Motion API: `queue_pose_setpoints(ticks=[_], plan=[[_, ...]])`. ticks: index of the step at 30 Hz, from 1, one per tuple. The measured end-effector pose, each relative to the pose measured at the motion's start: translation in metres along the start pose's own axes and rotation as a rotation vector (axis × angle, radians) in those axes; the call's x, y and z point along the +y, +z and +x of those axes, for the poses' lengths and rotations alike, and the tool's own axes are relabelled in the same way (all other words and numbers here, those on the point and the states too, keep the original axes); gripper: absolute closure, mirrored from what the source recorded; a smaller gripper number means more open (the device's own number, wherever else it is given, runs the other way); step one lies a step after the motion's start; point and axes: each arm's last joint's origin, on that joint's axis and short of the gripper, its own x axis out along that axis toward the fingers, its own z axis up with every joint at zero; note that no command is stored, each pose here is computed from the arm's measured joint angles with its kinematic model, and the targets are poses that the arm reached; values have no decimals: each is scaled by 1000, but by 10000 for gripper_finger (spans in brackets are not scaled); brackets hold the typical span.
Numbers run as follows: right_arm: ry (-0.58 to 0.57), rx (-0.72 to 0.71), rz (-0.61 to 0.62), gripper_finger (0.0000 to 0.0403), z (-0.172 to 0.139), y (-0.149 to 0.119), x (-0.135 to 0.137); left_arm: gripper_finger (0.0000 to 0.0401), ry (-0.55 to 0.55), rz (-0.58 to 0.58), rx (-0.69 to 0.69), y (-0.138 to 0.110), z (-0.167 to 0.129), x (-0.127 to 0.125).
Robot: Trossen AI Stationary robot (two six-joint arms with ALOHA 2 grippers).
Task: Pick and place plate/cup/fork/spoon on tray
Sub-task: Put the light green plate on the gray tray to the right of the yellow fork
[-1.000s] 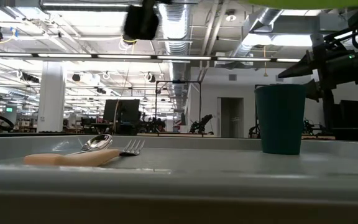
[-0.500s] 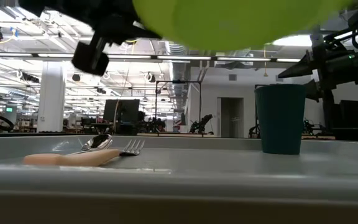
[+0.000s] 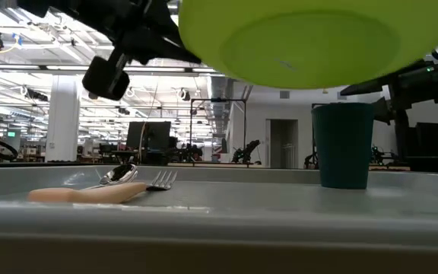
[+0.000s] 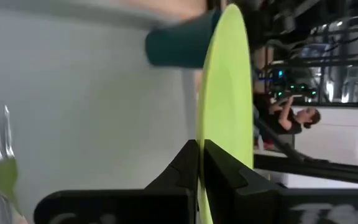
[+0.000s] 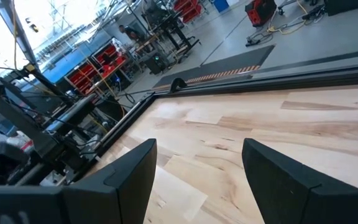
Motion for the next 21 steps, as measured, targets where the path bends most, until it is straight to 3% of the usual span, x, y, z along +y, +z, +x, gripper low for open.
queue_pose_setpoints(ticks=[8, 21], plan=[[-4, 5, -4, 139, 0, -1, 0, 401, 6, -12, 54, -26, 24, 2], [-3, 6, -4, 139, 0, -1, 0, 401, 75, -44, 71, -42, 38, 17]])
